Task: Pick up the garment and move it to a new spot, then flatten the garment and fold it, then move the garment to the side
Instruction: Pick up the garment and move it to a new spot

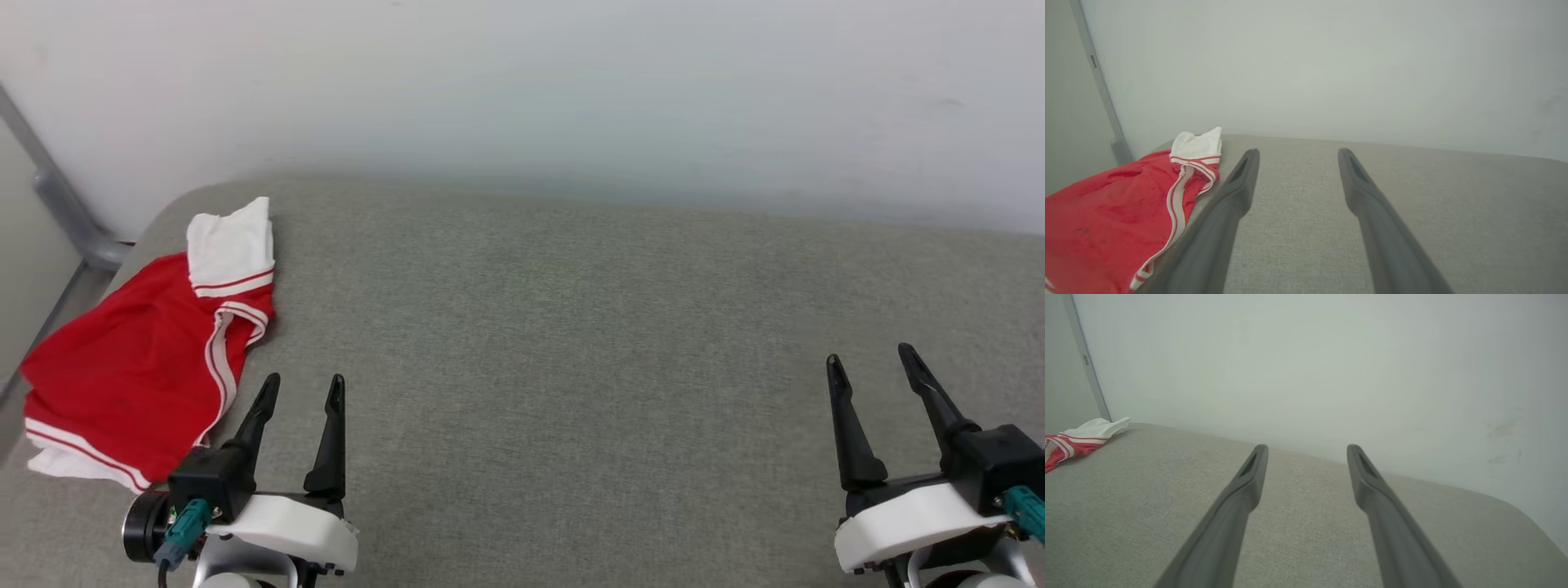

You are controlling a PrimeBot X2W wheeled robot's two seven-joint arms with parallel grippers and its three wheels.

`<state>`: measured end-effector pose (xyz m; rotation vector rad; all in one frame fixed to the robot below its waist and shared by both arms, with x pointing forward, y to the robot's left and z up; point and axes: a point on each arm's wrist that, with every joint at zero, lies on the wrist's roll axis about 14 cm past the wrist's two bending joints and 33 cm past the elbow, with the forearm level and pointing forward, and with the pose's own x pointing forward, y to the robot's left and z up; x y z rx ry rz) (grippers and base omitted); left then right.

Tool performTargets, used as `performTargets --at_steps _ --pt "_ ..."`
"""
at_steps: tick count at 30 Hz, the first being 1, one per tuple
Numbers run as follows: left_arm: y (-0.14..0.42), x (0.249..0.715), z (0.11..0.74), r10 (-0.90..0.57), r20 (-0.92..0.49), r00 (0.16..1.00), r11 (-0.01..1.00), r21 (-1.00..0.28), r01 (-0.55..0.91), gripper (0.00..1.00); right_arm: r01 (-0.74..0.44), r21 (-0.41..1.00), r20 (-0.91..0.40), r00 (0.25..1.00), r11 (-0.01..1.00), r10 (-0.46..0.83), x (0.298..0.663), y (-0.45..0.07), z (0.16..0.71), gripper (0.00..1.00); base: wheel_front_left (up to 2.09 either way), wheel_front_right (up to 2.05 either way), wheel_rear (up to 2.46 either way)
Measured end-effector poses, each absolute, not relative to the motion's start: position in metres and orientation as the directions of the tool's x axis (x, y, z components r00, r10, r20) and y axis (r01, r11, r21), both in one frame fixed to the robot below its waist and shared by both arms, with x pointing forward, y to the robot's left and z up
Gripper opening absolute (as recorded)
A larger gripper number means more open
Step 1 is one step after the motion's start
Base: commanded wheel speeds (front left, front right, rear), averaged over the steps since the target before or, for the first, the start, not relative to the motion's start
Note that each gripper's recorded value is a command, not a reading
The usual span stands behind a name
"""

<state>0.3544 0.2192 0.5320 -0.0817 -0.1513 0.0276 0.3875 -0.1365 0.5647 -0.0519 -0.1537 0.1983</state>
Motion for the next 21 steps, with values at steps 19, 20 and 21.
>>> performTargets --at_steps 19,20,21 --pt "0.312 0.282 0.534 0.338 0.16 0.928 0.941 -0.056 -0.333 1.0 -0.478 -0.074 0.148 0.863 0.875 0.483 0.405 -0.027 0.562 1.0 0.0 0.0 0.0" --pt "0.316 0.279 0.534 0.35 0.161 0.923 0.937 -0.058 -0.345 1.0 -0.488 -0.068 0.15 0.857 0.87 0.492 0.406 -0.023 0.562 1.0 0.0 0.0 0.0" --pt "0.319 0.275 0.534 0.36 0.161 0.919 0.933 -0.059 -0.355 1.0 -0.499 -0.063 0.149 0.852 0.865 0.502 0.406 -0.018 0.562 1.0 0.0 0.0 0.0"
